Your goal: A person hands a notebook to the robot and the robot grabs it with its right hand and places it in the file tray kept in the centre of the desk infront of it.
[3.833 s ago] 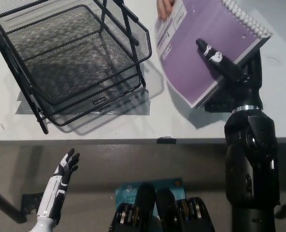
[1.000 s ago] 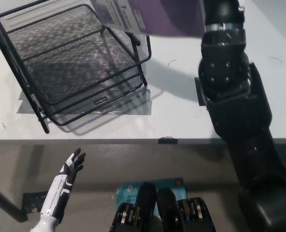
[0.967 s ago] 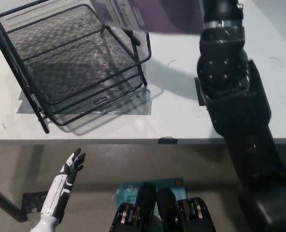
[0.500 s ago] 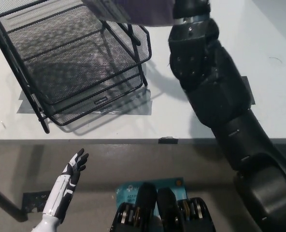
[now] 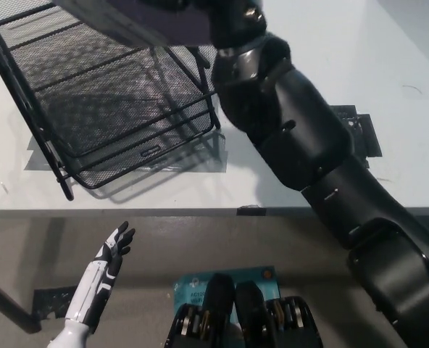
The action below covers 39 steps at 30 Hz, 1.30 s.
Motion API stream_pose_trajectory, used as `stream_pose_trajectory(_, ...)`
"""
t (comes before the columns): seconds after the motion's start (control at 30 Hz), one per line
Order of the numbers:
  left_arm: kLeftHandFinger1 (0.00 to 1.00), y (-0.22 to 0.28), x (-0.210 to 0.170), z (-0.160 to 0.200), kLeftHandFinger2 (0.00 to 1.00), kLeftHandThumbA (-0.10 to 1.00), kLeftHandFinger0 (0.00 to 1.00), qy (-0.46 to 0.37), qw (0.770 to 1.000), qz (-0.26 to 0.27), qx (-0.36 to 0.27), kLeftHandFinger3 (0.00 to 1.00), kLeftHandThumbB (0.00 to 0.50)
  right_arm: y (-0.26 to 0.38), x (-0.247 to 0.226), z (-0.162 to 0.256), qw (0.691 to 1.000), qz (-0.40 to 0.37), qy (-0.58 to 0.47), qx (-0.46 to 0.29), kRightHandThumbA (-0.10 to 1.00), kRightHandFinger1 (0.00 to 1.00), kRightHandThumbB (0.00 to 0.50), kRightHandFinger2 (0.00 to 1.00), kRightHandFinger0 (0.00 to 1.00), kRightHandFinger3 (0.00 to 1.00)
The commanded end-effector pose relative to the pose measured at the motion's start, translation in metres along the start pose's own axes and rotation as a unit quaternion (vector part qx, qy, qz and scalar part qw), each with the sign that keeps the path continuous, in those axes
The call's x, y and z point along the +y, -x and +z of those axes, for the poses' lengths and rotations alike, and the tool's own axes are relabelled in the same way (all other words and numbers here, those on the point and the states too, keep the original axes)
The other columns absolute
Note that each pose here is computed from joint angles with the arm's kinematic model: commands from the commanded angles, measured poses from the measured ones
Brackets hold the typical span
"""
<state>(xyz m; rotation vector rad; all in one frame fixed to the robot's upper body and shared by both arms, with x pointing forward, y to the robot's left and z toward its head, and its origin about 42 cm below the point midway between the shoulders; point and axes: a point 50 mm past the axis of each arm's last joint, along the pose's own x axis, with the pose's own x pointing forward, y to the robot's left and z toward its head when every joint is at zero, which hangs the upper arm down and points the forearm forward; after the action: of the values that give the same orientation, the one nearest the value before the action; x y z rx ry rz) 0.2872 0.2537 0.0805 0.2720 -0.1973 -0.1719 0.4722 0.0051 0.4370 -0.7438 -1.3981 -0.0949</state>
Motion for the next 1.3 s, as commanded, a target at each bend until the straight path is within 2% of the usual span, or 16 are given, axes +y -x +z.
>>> stream_pose_trajectory(0.0, 1.0, -0.007, 0.006, 0.011, 1.0, 1.0, 1.0, -0.009, 0.999, -0.005, -0.033, 1.0, 0.5, -0.03, -0.011, 0.018, 0.991, -0.052, 0.043, -0.114, 1.0, 0.0, 0.0, 0.0, 0.0, 0.05)
stream_pose_trajectory(0.1, 1.0, -0.007, 0.007, 0.011, 1.0, 1.0, 1.0, -0.015, 0.999, -0.008, -0.038, 1.0, 0.5, -0.021, -0.005, 0.022, 0.989, -0.042, 0.045, -0.134, 1.0, 0.0, 0.008, 0.0, 0.0, 0.0)
stream_pose_trajectory(0.2, 1.0, -0.009, 0.007, 0.012, 1.0, 1.0, 1.0, -0.014, 0.999, -0.009, -0.04, 1.0, 0.5, -0.008, 0.003, 0.027, 0.984, -0.02, 0.053, -0.17, 0.96, 0.0, 0.006, 0.0, 0.0, 0.0)
stream_pose_trajectory(0.27, 1.0, -0.01, 0.007, 0.013, 1.0, 1.0, 1.0, -0.014, 0.999, -0.008, -0.04, 1.0, 0.5, -0.002, 0.006, 0.029, 0.981, -0.001, 0.068, -0.183, 0.97, 0.0, 0.007, 0.0, 0.0, 0.02)
stream_pose_trajectory(0.37, 1.0, -0.01, 0.007, 0.013, 1.0, 1.0, 1.0, -0.013, 0.999, -0.008, -0.037, 1.0, 0.5, 0.009, 0.009, 0.032, 0.973, 0.022, 0.088, -0.211, 0.97, 0.0, 0.038, 0.0, 0.0, 0.03)
stream_pose_trajectory(0.43, 1.0, -0.01, 0.006, 0.013, 1.0, 1.0, 1.0, -0.012, 0.999, -0.009, -0.038, 1.0, 0.5, 0.016, 0.01, 0.033, 0.966, 0.034, 0.098, -0.235, 0.93, 0.0, 0.025, 0.0, 0.0, 0.02)
stream_pose_trajectory(0.5, 1.0, -0.01, 0.007, 0.013, 1.0, 1.0, 1.0, -0.011, 0.999, -0.009, -0.039, 1.0, 0.5, 0.026, 0.012, 0.034, 0.957, 0.058, 0.104, -0.266, 0.97, 0.0, 0.056, 0.0, 0.0, 0.0)
stream_pose_trajectory(0.57, 1.0, -0.011, 0.007, 0.014, 1.0, 1.0, 1.0, -0.01, 0.999, -0.009, -0.038, 1.0, 0.5, 0.033, 0.013, 0.034, 0.952, 0.067, 0.102, -0.282, 0.99, 0.0, 0.067, 0.0, 0.0, 0.0)
stream_pose_trajectory(0.6, 1.0, -0.011, 0.007, 0.014, 1.0, 1.0, 1.0, -0.011, 0.999, -0.009, -0.036, 1.0, 0.5, 0.04, 0.013, 0.035, 0.945, 0.088, 0.103, -0.298, 1.0, 0.0, 0.05, 0.0, 0.0, 0.0)
stream_pose_trajectory(0.67, 1.0, -0.011, 0.007, 0.014, 1.0, 1.0, 1.0, -0.009, 0.999, -0.01, -0.034, 1.0, 0.5, 0.05, 0.014, 0.035, 0.936, 0.108, 0.111, -0.315, 1.0, 0.0, 0.072, 0.0, 0.0, 0.0)
stream_pose_trajectory(0.73, 1.0, -0.011, 0.007, 0.014, 1.0, 1.0, 1.0, -0.007, 0.999, -0.01, -0.031, 1.0, 0.5, 0.061, 0.015, 0.036, 0.931, 0.126, 0.119, -0.321, 1.0, 0.0, 0.084, 0.0, 0.0, 0.0)
stream_pose_trajectory(0.97, 1.0, -0.01, 0.005, 0.014, 1.0, 1.0, 1.0, -0.004, 0.999, -0.01, -0.031, 1.0, 0.5, 0.092, 0.019, 0.025, 0.921, 0.164, 0.136, -0.326, 1.0, 0.0, 0.077, 0.0, 0.0, 0.01)
stream_pose_trajectory(1.17, 1.0, -0.011, 0.005, 0.016, 1.0, 1.0, 1.0, -0.005, 0.999, -0.01, -0.034, 1.0, 0.5, 0.103, 0.023, 0.02, 0.925, 0.165, 0.144, -0.31, 1.0, 0.0, 0.087, 0.0, 0.0, 0.0)
stream_pose_trajectory(1.27, 1.0, -0.012, 0.005, 0.015, 1.0, 1.0, 1.0, -0.006, 0.999, -0.011, -0.033, 1.0, 0.5, 0.108, 0.026, 0.017, 0.932, 0.164, 0.135, -0.294, 1.0, 0.0, 0.068, 0.0, 0.0, 0.0)
